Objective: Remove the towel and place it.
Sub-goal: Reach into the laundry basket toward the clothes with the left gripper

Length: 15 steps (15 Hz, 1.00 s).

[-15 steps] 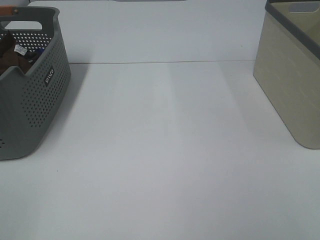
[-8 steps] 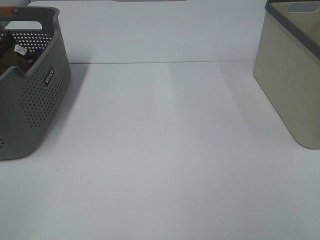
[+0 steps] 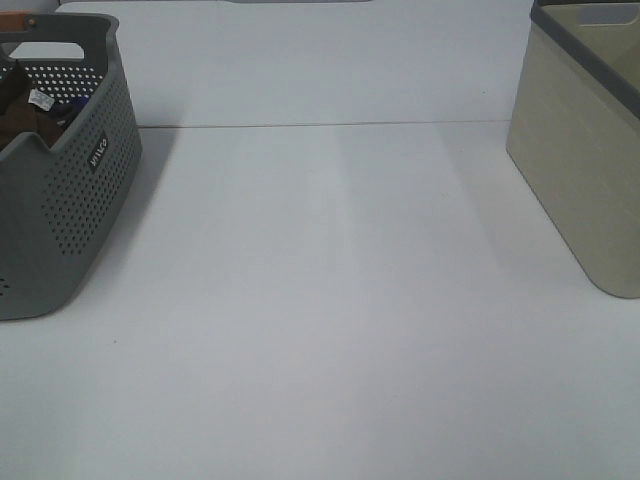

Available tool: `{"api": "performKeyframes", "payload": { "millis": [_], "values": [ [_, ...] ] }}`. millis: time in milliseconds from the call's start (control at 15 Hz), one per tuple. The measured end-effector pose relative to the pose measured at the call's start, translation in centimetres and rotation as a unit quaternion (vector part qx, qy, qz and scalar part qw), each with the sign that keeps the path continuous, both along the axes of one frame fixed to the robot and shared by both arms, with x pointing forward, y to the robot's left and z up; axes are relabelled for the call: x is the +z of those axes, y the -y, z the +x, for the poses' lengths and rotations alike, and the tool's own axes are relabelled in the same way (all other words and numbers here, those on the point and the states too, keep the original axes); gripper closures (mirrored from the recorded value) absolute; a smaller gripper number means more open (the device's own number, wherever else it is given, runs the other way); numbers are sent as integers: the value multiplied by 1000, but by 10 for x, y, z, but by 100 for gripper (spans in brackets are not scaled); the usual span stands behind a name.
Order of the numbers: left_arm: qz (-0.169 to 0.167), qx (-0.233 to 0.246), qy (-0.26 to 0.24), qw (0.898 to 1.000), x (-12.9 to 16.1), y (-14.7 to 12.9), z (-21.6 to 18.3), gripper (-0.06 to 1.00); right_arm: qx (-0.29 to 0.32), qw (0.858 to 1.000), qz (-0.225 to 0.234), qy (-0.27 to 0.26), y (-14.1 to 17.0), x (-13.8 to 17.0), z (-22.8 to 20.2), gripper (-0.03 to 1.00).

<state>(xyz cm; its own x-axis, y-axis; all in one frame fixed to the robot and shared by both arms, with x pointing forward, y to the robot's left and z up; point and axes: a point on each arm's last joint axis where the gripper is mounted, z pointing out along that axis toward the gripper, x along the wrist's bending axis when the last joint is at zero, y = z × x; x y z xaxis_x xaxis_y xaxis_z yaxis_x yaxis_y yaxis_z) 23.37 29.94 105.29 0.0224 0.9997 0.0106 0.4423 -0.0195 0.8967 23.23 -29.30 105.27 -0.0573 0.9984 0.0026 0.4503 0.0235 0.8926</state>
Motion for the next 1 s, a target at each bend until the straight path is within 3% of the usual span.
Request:
{"api": "performKeyframes", "payload": {
  "millis": [467, 667, 1000],
  "values": [
    [0, 1, -7, 1000, 4, 0, 4, 7, 0, 1000, 0, 0, 0, 0, 0, 19],
    [3, 4, 23, 1000, 33, -1, 28, 11, 0, 1000, 0, 0, 0, 0, 0, 19],
    [6, 9, -5, 1000, 83, -3, 103, 29, 0, 1000, 0, 0, 0, 0, 0, 19]
  ]
}}
